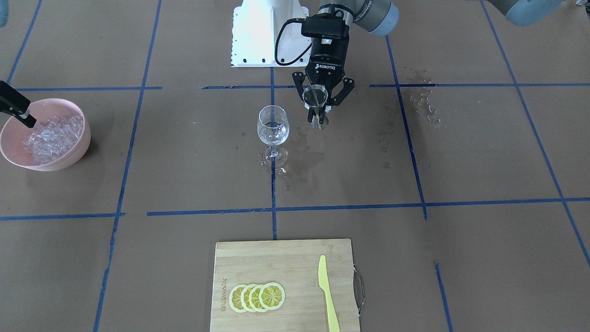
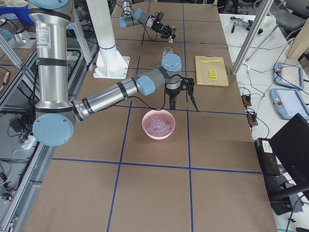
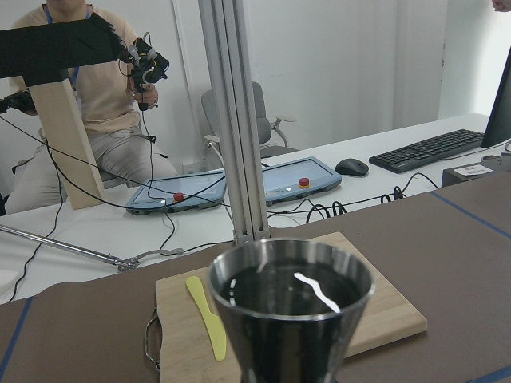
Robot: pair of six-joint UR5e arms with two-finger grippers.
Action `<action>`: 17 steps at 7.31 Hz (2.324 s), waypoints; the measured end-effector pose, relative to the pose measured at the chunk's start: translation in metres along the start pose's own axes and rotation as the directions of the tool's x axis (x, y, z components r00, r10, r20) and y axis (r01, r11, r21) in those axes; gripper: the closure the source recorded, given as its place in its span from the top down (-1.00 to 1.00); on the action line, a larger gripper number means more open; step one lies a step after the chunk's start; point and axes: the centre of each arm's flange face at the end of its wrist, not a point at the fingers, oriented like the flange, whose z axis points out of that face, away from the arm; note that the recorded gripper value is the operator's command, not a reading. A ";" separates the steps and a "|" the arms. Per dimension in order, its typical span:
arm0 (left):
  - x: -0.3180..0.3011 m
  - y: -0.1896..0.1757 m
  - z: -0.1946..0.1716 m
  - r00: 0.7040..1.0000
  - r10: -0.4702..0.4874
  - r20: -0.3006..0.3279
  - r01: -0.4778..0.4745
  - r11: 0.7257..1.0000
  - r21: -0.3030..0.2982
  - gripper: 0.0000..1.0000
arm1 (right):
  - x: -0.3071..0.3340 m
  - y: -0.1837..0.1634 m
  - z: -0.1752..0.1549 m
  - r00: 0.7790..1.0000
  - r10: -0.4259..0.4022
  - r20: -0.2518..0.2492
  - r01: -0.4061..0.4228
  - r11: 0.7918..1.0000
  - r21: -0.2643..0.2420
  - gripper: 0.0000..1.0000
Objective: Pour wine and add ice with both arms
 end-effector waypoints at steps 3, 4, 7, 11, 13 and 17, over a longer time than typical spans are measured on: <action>0.009 0.011 0.003 0.989 0.144 0.022 -0.144 0.990 0.002 -1.00 | -0.036 0.016 0.017 1.000 0.016 0.011 -0.016 1.000 0.026 1.00; 0.013 0.012 0.003 0.980 0.197 0.039 -0.197 0.980 0.009 -1.00 | -0.043 0.019 0.022 1.000 0.018 0.014 -0.019 0.999 0.030 1.00; 0.026 0.015 0.009 0.932 0.355 0.076 -0.357 0.934 0.012 -1.00 | -0.044 0.023 0.026 1.000 0.022 0.011 -0.022 0.999 0.029 1.00; 0.026 0.017 0.013 0.806 0.579 0.120 -0.582 0.813 -0.014 -1.00 | -0.036 0.026 0.028 1.000 0.019 0.004 -0.019 1.000 0.025 1.00; 0.027 0.016 0.015 0.730 0.669 0.139 -0.671 0.740 -0.033 -1.00 | -0.032 0.028 0.029 1.000 0.021 0.001 -0.021 1.000 0.021 1.00; 0.034 0.009 0.011 0.581 0.800 0.152 -0.803 0.594 -0.056 -1.00 | -0.028 0.031 0.029 1.000 0.025 -0.001 -0.024 1.000 0.015 1.00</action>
